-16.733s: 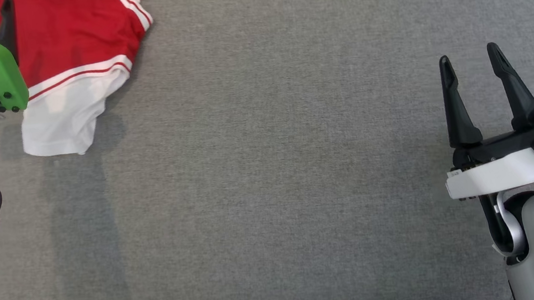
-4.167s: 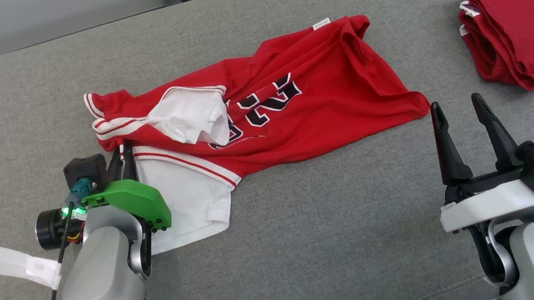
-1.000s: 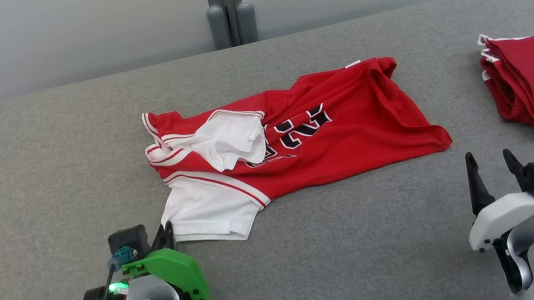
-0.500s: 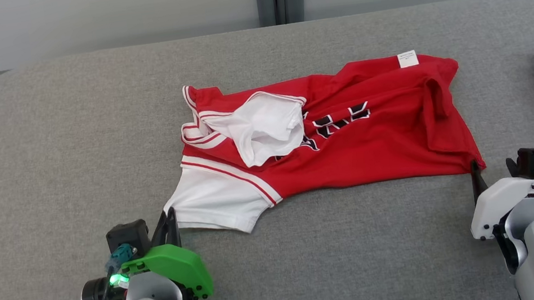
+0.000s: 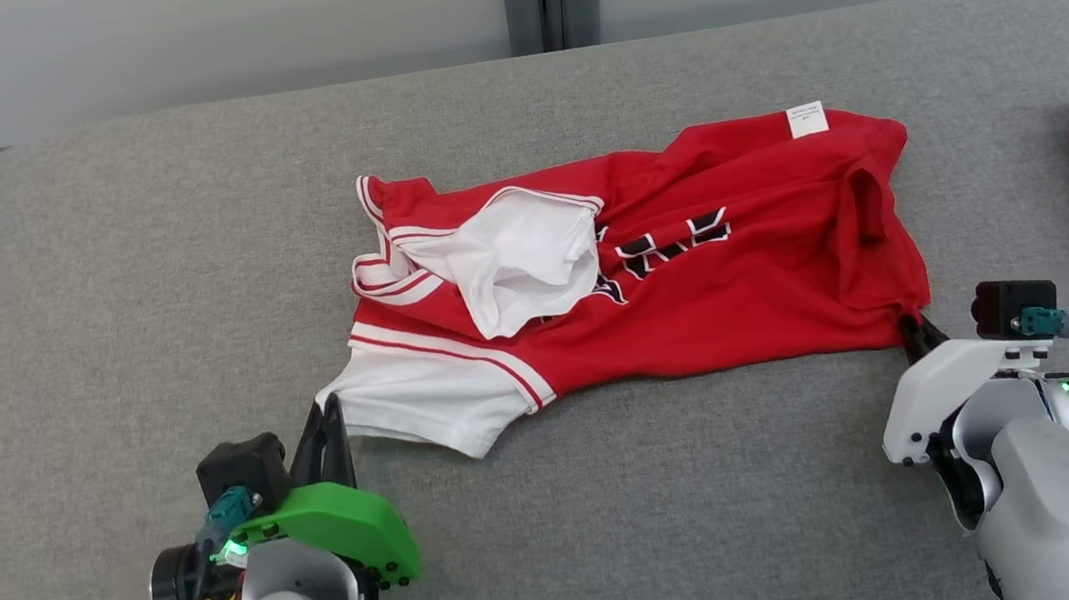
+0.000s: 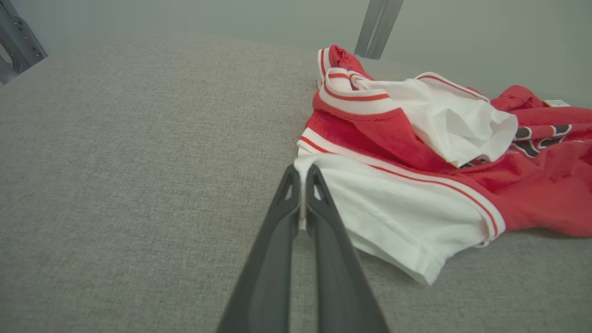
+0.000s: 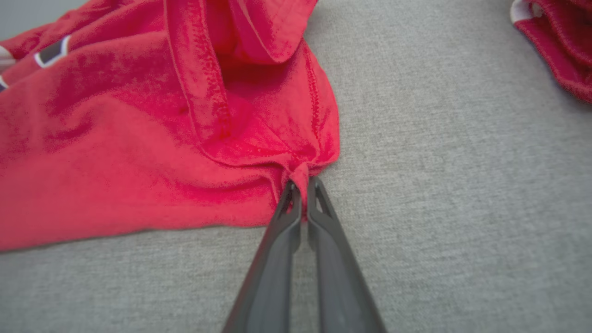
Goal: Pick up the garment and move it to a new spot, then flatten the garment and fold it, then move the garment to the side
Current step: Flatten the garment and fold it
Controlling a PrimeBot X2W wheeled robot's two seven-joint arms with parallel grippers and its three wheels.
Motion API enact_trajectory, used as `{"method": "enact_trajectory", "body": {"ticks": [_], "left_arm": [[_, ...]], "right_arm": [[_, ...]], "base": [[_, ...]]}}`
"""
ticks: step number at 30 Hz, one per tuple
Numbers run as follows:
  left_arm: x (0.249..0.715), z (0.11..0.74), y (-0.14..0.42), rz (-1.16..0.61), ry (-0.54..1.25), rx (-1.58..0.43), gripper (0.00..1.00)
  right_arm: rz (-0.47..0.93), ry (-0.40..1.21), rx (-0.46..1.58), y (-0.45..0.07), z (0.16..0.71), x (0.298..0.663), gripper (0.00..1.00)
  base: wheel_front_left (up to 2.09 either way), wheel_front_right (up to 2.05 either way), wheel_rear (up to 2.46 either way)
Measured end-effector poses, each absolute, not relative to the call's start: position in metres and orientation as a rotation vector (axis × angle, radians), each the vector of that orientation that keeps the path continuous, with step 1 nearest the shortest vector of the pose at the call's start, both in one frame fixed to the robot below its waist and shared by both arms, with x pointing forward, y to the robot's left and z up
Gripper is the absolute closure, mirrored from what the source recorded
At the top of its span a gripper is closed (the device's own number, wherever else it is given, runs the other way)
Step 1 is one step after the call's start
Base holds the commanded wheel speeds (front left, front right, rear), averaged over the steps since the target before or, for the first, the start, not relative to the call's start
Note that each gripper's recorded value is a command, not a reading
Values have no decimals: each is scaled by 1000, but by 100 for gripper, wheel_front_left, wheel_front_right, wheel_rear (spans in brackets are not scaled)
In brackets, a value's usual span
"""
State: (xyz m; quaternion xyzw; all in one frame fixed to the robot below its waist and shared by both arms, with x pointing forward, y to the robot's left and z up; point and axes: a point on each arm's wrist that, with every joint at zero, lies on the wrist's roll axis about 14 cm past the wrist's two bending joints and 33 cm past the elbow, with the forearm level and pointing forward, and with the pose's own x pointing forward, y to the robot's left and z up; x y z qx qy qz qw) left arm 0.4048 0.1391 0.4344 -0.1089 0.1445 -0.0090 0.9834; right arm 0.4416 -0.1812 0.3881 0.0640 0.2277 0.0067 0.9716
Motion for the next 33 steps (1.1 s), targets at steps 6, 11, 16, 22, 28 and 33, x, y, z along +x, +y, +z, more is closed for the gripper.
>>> {"method": "enact_trajectory", "body": {"ticks": [6,11,16,22,28,33], "left_arm": [[423,486,137,-45,112,-237,100],[431,545,130,-89,-61,-330,100],[422,621,124,-157,-266,-453,100],[393,715,123,-257,-524,-491,100],[348,793,113,-382,-744,-477,100],[317,839,99,-482,-868,-415,100]], "right_arm": [[34,293,177,-179,434,455,100],[72,143,257,-174,483,452,100],[103,-20,280,-190,544,432,100],[126,-228,250,-204,625,388,100],[117,-437,191,-213,701,333,100],[102,-563,129,-215,745,296,100]], "base": [[0,0,0],[0,0,0],[0,0,0],[0,0,0],[0,0,0],[0,0,0]]}}
